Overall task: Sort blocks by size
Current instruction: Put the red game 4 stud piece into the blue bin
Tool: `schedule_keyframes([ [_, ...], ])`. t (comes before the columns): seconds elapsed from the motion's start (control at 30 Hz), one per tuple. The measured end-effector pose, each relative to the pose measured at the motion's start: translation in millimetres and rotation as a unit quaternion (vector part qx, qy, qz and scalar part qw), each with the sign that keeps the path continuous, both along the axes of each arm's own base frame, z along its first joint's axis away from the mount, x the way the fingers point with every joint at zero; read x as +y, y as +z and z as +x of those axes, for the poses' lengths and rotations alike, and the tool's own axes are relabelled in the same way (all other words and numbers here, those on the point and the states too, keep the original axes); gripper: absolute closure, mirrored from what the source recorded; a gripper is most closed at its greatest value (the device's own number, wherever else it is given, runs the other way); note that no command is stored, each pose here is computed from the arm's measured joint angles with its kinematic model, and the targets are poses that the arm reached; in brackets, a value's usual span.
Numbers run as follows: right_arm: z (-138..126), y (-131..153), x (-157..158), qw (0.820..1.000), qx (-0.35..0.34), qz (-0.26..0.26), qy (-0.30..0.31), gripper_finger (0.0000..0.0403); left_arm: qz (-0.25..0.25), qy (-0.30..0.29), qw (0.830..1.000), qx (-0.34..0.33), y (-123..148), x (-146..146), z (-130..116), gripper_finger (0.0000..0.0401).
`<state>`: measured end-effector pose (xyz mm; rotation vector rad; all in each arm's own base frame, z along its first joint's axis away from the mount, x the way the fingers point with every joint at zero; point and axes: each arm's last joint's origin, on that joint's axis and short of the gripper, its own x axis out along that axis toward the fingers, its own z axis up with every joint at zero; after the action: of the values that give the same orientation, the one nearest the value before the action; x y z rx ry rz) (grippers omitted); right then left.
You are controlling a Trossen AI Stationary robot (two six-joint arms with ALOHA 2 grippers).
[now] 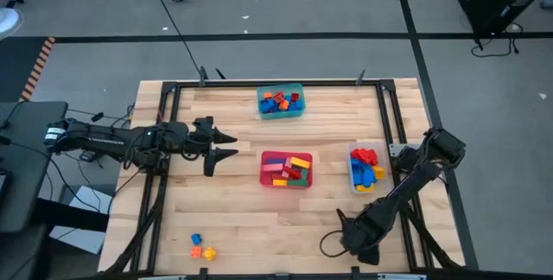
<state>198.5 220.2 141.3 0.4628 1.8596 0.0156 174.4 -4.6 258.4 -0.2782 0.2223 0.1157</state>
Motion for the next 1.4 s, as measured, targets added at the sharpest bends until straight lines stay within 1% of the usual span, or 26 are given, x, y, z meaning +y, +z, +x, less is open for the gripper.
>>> schedule_keyframes([
  [0.07, 8, 11, -2, 0.997, -0.076, -0.027, -0.008, 0.0191, 0.0, 0.0, 1.0, -0.001, 0, 0, 0, 0.0199],
  [0.13, 15, 19, -6, 0.987, -0.148, -0.059, -0.021, 0.0194, 0.0, 0.0, 1.0, -0.008, 1, 0, 0, 0.0199],
  [0.27, 26, 26, -17, 0.955, -0.251, -0.146, -0.052, 0.0193, -0.001, 0.0, 1.0, -0.016, 3, 0, 1, 0.0199],
  [0.37, 34, 27, -26, 0.928, -0.301, -0.201, -0.086, 0.0193, -0.001, 0.0, 1.0, -0.023, 4, 0, 1, 0.0199],
  [0.47, 43, 28, -38, 0.906, -0.323, -0.242, -0.126, 0.0193, -0.001, 0.0, 1.0, -0.021, 4, 0, 1, 0.0199],
  [0.57, 55, 30, -55, 0.873, -0.351, -0.291, -0.172, 0.0193, -0.001, 0.0, 1.0, -0.021, 4, 0, 1, 0.0199],
  [0.6, 60, 30, -61, 0.867, -0.357, -0.299, -0.181, 0.0193, 0.002, -0.001, 1.0, -0.021, 4, 0, 1, 0.0199],
  [0.67, 68, 33, -74, 0.864, -0.358, -0.301, -0.188, 0.0193, 0.014, -0.002, 1.0, -0.02, 4, 0, 1, 0.0199],
  [0.73, 75, 40, -87, 0.871, -0.355, -0.284, -0.189, 0.0193, 0.017, 0.008, 1.0, -0.02, 4, 1, 1, 0.0199],
  [0.8, 80, 52, -101, 0.868, -0.364, -0.27, -0.201, 0.0193, 0.021, 0.021, 0.999, -0.019, 4, 1, 1, 0.0199],
  [0.9, 84, 76, -123, 0.849, -0.406, -0.258, -0.216, 0.0193, 0.044, 0.034, 0.998, -0.015, 4, 2, 0, 0.0199],
  [1.0, 89, 101, -152, 0.822, -0.451, -0.249, -0.242, 0.0193, 0.071, 0.05, 0.996, -0.011, 4, 4, 0, 0.0199],
  [1.1, 90, 120, -185, 0.796, -0.474, -0.232, -0.295, 0.0193, 0.087, 0.077, 0.993, -0.007, 4, 6, 0, 0.0199],
  [1.17, 92, 131, -209, 0.783, -0.476, -0.227, -0.33, 0.0193, 0.111, 0.087, 0.99, -0.002, 4, 8, 0, 0.0199],
  [1.23, 97, 141, -230, 0.776, -0.479, -0.228, -0.34, 0.0192, 0.141, 0.093, 0.986, 0.008, 3, 11, -1, 0.0199],
  [1.3, 107, 153, -249, 0.77, -0.483, -0.242, -0.339, 0.0193, 0.163, 0.104, 0.981, 0.015, 3, 15, -1, 0.0199],
  [1.4, 129, 164, -278, 0.777, -0.469, -0.266, -0.325, 0.0193, 0.171, 0.131, 0.976, 0.022, 3, 22, -2, 0.0199],
])
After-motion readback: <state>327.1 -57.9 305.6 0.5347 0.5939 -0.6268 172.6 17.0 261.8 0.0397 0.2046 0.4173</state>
